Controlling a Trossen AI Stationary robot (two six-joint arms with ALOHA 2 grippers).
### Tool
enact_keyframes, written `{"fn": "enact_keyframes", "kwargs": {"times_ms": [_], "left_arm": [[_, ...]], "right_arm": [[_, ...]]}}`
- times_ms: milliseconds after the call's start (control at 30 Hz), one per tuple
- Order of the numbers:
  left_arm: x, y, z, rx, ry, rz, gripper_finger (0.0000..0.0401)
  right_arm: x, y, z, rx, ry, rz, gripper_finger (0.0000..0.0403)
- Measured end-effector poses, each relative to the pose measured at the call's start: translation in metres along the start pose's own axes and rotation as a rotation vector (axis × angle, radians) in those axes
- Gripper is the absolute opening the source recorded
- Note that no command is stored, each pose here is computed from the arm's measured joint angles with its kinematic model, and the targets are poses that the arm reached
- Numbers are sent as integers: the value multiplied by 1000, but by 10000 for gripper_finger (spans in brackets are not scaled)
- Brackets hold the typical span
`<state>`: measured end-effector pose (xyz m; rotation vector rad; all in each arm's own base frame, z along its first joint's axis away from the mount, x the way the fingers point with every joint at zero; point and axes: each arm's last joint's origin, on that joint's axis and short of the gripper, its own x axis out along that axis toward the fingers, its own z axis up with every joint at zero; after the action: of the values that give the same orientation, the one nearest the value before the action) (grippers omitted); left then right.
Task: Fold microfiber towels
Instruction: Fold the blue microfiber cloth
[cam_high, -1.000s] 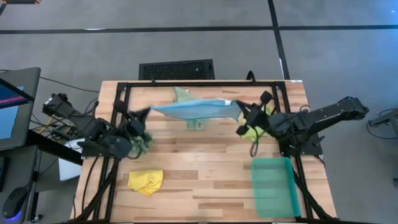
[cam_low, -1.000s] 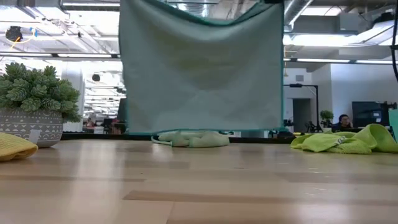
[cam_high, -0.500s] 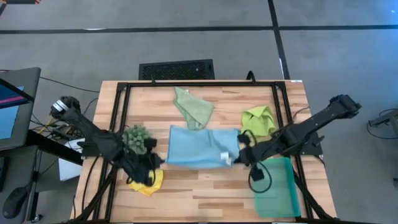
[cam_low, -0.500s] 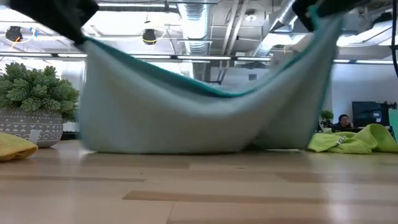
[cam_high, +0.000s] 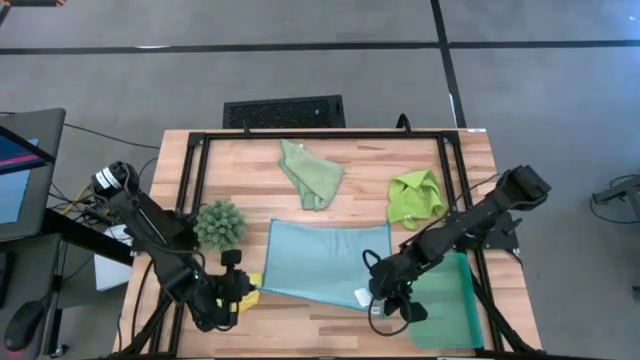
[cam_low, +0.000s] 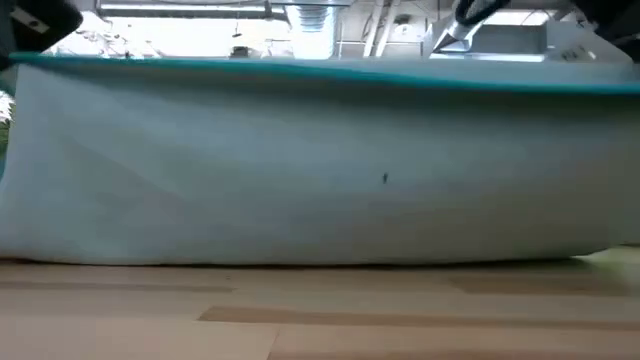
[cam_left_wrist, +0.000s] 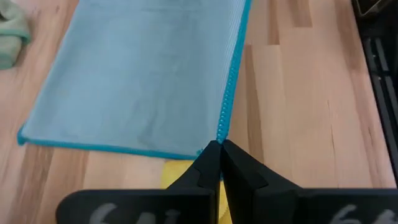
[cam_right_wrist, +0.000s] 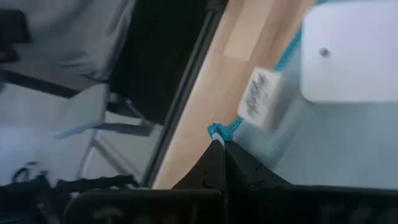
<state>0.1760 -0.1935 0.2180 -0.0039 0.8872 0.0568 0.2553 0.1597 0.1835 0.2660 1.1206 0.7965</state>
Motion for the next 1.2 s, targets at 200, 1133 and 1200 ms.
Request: {"fn": "enact_keyframes", "kwargs": {"times_ms": [200,1133,1200], "left_arm": [[11,-1,-5,-21,26,34,0],[40,66,25,50,-83,572,0],[29,64,35,55,-144,612,0]], "right_arm": [[-2,0,0,5,-6,-13,12],[-63,-34,-34,346,-65,-1032,12],[-75,-25,-26,316,-128,-1089,11]]}}
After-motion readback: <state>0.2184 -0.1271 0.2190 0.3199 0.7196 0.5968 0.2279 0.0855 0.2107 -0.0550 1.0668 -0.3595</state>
